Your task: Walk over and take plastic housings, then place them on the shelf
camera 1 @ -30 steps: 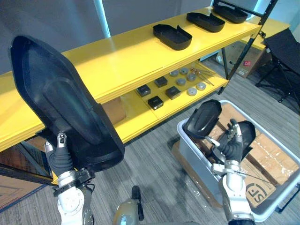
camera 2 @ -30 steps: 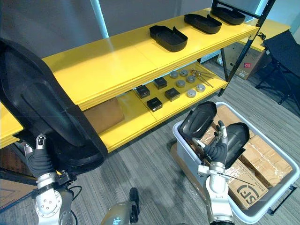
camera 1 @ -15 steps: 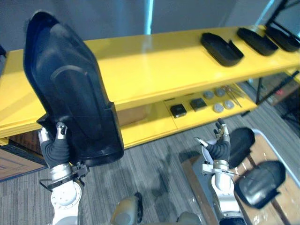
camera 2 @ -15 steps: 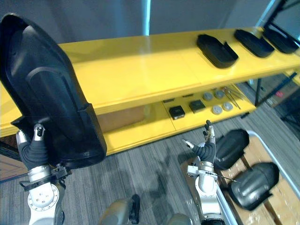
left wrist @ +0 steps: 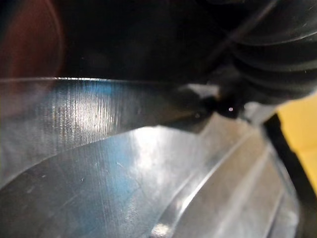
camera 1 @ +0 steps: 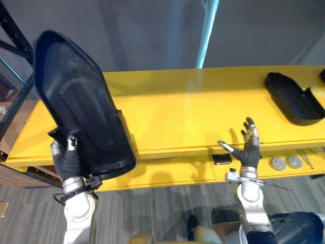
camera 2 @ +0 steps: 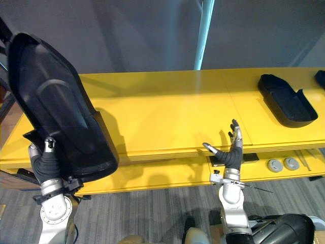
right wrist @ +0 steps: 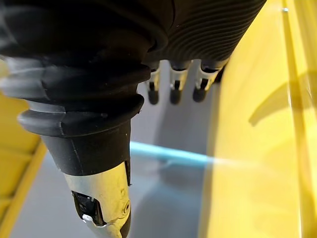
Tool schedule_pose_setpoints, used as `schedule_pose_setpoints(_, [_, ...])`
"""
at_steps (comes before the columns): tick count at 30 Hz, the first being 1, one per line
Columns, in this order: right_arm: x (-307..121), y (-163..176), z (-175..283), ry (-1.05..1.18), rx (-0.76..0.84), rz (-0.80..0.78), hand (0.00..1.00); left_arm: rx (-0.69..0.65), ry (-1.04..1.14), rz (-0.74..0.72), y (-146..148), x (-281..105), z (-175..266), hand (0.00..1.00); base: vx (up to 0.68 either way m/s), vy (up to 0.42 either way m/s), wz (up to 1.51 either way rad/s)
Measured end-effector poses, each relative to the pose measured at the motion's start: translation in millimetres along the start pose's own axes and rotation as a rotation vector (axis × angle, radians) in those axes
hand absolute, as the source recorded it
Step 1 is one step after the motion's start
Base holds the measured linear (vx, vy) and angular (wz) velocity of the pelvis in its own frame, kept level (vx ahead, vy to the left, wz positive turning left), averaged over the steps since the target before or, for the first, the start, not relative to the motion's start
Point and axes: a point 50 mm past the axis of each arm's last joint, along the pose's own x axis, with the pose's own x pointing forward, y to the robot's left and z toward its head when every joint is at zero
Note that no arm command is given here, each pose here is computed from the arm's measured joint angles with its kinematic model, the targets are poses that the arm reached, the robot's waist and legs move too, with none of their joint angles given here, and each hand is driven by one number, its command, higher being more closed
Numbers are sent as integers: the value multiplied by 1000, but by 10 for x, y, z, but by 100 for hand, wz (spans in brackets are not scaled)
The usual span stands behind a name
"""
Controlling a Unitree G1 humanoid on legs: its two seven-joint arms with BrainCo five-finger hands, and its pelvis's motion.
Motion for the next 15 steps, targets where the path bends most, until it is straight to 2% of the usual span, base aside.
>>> schedule_pose_setpoints(3, [17,-255,81,-45,-44,-120,0,-21,-37,-48,-65,43,50,100,126,-56,7])
schedule_pose_setpoints(6, [56,-476,238,-126,-95,-217,0,-100,-95,-113,-169,23,170,100,19,119,-10])
schedule_pose_setpoints(11, [-28,-471,311,-146,-69,-245,0,-147,-172,-189,-231,136,307,100,92,201,-31])
schedule_pose_setpoints(15, [-47,-415,472,-207,-34,-206,0,-199,-203,-289,-358,234,417,100,103,59,-19])
